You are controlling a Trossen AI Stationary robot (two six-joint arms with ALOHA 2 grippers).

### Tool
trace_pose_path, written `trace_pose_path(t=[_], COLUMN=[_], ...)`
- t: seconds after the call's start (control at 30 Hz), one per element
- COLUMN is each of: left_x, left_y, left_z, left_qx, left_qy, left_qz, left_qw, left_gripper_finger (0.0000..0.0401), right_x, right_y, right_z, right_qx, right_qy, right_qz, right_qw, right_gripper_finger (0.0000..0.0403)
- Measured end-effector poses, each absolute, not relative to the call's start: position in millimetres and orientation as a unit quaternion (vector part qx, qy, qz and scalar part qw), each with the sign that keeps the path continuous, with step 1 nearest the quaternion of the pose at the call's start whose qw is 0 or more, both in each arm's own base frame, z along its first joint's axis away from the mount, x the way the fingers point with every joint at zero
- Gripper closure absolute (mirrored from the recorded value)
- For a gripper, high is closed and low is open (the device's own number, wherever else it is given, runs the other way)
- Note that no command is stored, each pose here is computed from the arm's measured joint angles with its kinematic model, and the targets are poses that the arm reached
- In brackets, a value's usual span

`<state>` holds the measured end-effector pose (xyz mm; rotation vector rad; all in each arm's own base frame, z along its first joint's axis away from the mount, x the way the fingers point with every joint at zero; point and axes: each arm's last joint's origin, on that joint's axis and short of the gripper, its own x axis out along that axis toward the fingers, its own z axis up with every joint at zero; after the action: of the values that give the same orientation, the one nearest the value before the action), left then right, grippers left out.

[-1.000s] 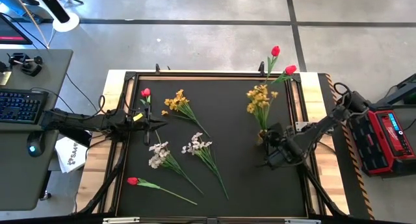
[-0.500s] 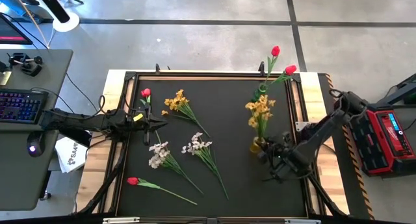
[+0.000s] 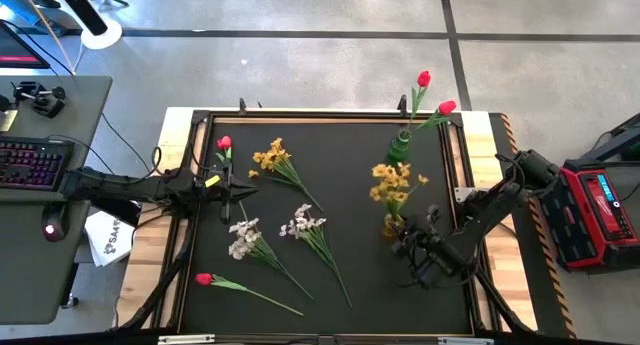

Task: Sort flowers into vase by color
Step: Move the yellow vase to the middle right of the table

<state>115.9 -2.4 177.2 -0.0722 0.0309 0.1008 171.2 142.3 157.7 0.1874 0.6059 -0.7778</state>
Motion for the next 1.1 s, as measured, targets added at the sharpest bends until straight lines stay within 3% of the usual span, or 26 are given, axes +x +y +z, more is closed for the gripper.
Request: trace_pose_path(t=[0.47, 0.77, 1.1], left_x=[116, 116, 116], left_y=[-2, -2, -2], left_z=[177, 177, 177], left_qx=[-0.032, -0.032, -0.032], left_qy=[0.016, 0.016, 0.016], left_qz=[0.051, 0.051, 0.050], left_qw=[0.998, 0.998, 0.998], left_gripper_finger=[0.0401, 0.0401, 0.0401], right_x=[171, 172, 174], right_y=[147, 151, 149], right_z=[165, 192, 193], right_qx=[0.089, 0.048, 0.057], right_qy=[0.327, 0.389, 0.397], right_qz=[-0.368, -0.376, -0.382], right_qw=[0.866, 0.840, 0.833], right_gripper_finger=[0.0142, 0.0137, 0.0137])
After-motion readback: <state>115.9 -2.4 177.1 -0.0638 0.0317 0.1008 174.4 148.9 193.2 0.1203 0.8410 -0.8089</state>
